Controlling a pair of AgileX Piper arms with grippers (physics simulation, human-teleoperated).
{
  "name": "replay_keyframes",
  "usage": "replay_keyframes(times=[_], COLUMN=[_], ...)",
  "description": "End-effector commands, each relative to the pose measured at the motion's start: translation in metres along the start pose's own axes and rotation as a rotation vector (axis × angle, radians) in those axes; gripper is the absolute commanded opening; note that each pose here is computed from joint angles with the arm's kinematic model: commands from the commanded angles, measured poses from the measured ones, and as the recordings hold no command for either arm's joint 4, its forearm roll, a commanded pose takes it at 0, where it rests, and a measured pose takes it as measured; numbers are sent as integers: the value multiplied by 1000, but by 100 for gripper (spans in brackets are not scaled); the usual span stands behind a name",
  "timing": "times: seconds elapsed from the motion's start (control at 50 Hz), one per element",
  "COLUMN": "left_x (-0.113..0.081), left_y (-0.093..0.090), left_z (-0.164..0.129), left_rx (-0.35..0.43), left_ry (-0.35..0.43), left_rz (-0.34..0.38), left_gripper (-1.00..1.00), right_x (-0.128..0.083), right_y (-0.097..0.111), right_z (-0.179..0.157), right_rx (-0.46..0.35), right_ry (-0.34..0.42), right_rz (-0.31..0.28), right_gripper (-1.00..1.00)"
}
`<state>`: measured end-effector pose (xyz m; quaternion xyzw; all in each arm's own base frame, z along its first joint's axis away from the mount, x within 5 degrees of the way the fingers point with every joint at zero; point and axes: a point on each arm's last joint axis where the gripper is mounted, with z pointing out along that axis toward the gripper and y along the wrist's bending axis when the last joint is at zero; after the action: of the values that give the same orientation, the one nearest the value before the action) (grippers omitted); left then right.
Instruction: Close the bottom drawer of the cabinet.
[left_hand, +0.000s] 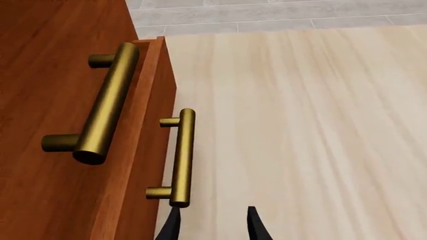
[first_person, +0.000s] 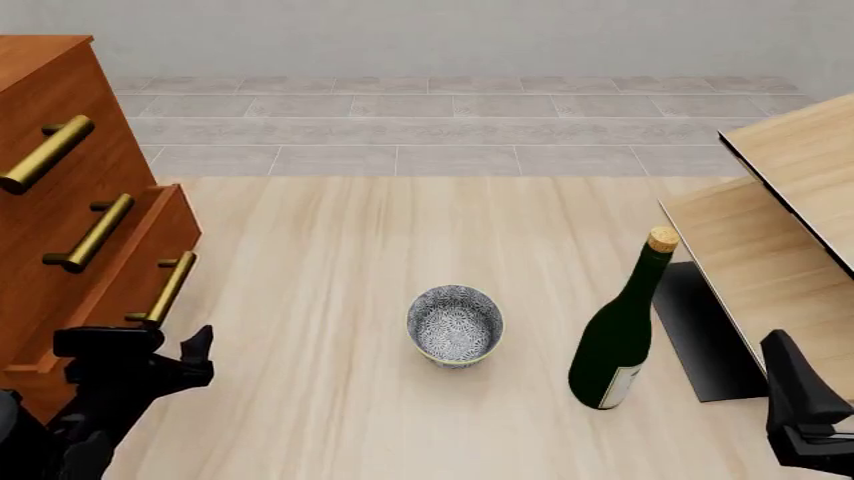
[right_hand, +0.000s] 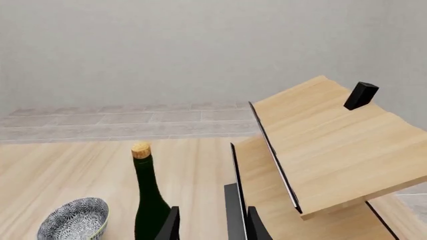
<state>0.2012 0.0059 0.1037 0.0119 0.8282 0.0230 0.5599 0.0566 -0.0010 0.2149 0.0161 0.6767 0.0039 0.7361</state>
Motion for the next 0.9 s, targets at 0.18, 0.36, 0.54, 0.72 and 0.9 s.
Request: replay_keyframes(times=[0.18,0.36,0.54,0.72,0.9], left_x=[-2,-2,-2,-2,-1], left_y=[7,9,12,15,16], left_z=[5,4,5,7,9], left_rx=[-35,-42,-59,-68,-75], left_ry=[-8,-9,-10,-8,-5], left_rz=[11,19,25,25,33], left_gripper=[100,100,100,100,100], right_x=[0,0,0,0,0], right_y=[0,0,0,0,0], right_z=[0,0,0,0,0], right_rx=[2,4,4,5,7], right_ry=[-1,-2,-3,-3,-4], right_rz=[0,1,1,0,0], right_gripper=[100,100,100,100,100])
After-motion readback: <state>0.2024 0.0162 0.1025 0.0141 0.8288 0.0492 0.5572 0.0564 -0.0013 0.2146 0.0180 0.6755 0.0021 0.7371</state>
